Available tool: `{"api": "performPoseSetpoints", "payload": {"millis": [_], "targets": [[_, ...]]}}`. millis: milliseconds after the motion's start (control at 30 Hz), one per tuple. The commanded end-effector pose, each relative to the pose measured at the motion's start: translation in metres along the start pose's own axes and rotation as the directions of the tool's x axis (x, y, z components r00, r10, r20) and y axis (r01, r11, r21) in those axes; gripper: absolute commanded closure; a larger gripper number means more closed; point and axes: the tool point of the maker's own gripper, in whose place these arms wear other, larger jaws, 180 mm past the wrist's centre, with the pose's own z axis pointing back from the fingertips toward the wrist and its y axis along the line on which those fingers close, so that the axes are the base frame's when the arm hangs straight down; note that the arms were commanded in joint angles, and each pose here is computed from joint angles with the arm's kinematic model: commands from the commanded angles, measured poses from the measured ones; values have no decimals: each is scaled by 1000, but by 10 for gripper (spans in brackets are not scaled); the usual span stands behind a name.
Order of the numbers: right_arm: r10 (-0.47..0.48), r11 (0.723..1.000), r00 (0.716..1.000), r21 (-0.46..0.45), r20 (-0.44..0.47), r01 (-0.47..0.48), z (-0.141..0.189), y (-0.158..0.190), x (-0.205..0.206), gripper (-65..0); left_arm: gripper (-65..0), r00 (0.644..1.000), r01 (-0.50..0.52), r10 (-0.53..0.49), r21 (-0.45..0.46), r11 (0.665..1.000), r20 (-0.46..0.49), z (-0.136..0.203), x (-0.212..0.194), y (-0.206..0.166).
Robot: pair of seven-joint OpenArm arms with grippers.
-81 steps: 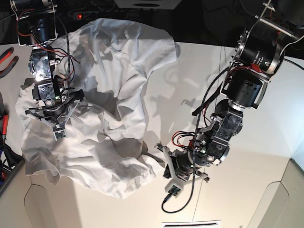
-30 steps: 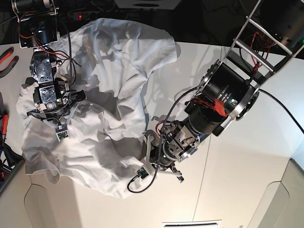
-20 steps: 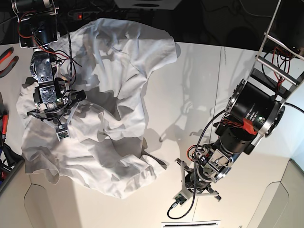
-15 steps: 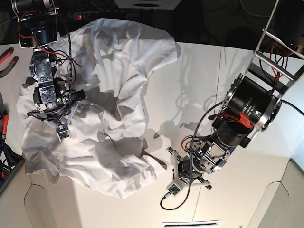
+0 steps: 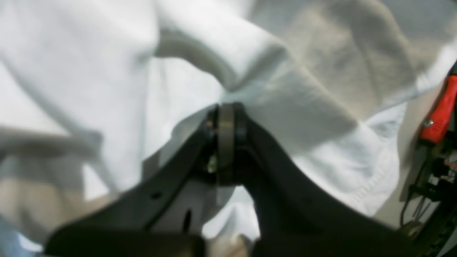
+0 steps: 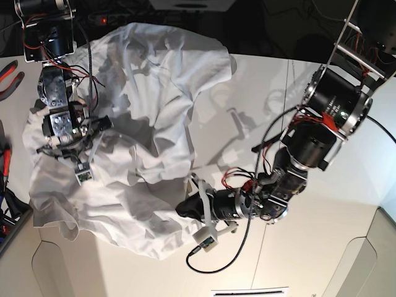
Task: Layout the t-shirt on the table in an organized manner, then fold the t-shirt properly
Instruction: 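Pull the shirt edge outward with the left gripper to spread it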
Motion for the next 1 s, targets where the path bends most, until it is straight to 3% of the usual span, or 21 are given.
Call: {"api": "performPoseSetpoints", "payload": {"millis": [0,33,67,133,200,300,467,733,967], "targets": [[14,995,997,98,-76,-7,-2,24,-21,0,0,999,10,-10,8,1000,33,9,19,8],[14,995,997,98,-76,-7,-2,24,-21,0,0,1000,1,-1,9,1000,12,14,15,8],[14,995,997,98,-75,-7,-2,24,-21,0,-39,1000,-14,15,8,1000,-6,20,12,7],[14,995,997,98,-71,-7,-2,24,-20,0,-216,998,-63,62,-8,998,-22,30,8,2],[13,995,998,98,-68,-6,-2,24,-19,0,-318,991,-129,129,-36,991,-24,40,3,-7],[13,995,998,98,-68,-6,-2,24,-19,0,-322,975,-220,219,-78,972,-20,50,-7,-23],[13,995,998,99,-68,-7,-2,24,-19,0,-322,958,-284,287,-133,949,-2,43,-19,-58],[14,995,997,100,-70,-7,-2,25,-21,0,-322,984,-174,176,-192,966,-11,-3,-4,-113],[14,995,997,100,-70,-7,-2,25,-21,0,-313,991,-135,134,-198,971,-15,-12,0,-124]]}}
